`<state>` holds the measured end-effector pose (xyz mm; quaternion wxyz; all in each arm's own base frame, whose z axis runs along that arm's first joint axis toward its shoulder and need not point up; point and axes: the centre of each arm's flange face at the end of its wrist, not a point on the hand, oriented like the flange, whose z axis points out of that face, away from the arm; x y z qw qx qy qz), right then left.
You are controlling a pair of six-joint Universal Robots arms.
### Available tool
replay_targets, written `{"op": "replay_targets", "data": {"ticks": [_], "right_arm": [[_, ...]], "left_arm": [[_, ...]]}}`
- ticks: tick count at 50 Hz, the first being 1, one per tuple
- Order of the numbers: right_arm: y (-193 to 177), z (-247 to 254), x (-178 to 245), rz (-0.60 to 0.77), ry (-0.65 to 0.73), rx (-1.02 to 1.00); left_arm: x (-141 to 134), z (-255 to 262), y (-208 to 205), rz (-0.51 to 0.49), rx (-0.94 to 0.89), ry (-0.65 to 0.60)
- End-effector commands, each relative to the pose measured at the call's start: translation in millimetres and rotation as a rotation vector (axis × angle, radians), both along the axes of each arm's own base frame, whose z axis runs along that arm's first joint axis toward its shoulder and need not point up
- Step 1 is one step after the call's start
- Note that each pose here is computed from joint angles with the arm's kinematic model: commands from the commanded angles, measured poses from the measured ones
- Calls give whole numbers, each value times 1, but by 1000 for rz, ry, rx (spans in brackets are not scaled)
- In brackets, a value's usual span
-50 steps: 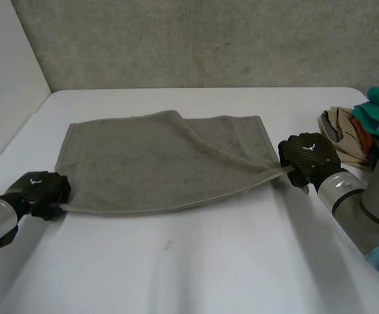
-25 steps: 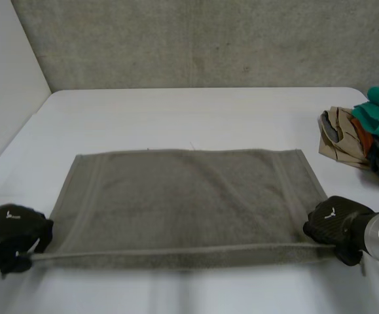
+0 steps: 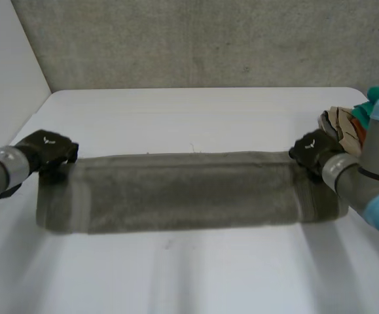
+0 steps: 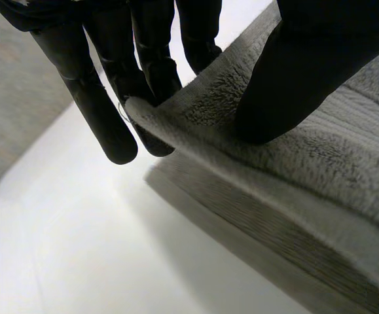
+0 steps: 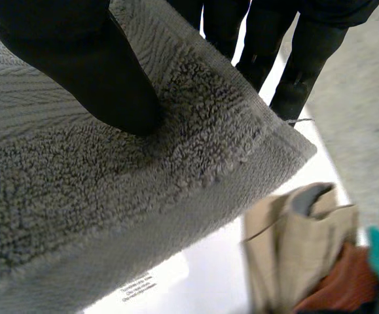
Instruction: Fold the laundry.
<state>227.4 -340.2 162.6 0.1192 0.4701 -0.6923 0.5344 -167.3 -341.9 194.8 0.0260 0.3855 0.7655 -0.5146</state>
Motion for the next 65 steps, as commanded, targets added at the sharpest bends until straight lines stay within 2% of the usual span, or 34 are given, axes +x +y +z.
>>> {"op": "replay_targets", "data": {"ticks": [1, 12, 19, 21, 26, 30, 33, 42, 49, 57, 65], "right_arm": [[-37, -14, 19, 21, -29, -141], [-82, -36, 38, -3, -60, -290], [-94, -37, 40, -75, -85, -368], [-91, -28, 39, -74, -111, -357], [-70, 21, 25, -97, -297, -277], [-44, 49, 13, -76, -373, -181], [-25, 58, 0, -78, -375, -90], [14, 19, -33, -178, -348, 264], [3, -18, -41, -167, -385, 203], [-7, -46, -45, -191, -358, 194], [-9, -44, -61, -265, -376, 151]], "left_arm": [[-18, -19, -35, 16, -61, -29], [-36, -30, -71, 38, -165, -25], [-51, -24, -72, 34, -232, -11], [-50, -18, -69, 51, -239, -9], [-41, 7, -53, 116, -254, 54], [-35, 20, -38, 116, -257, 93], [-33, 27, -20, 95, -244, 112], [-26, 10, 18, 46, -154, 165], [-26, -9, 25, 50, -144, 199], [-28, -17, 28, 53, -126, 202], [-31, -16, 32, 46, -126, 199]]}}
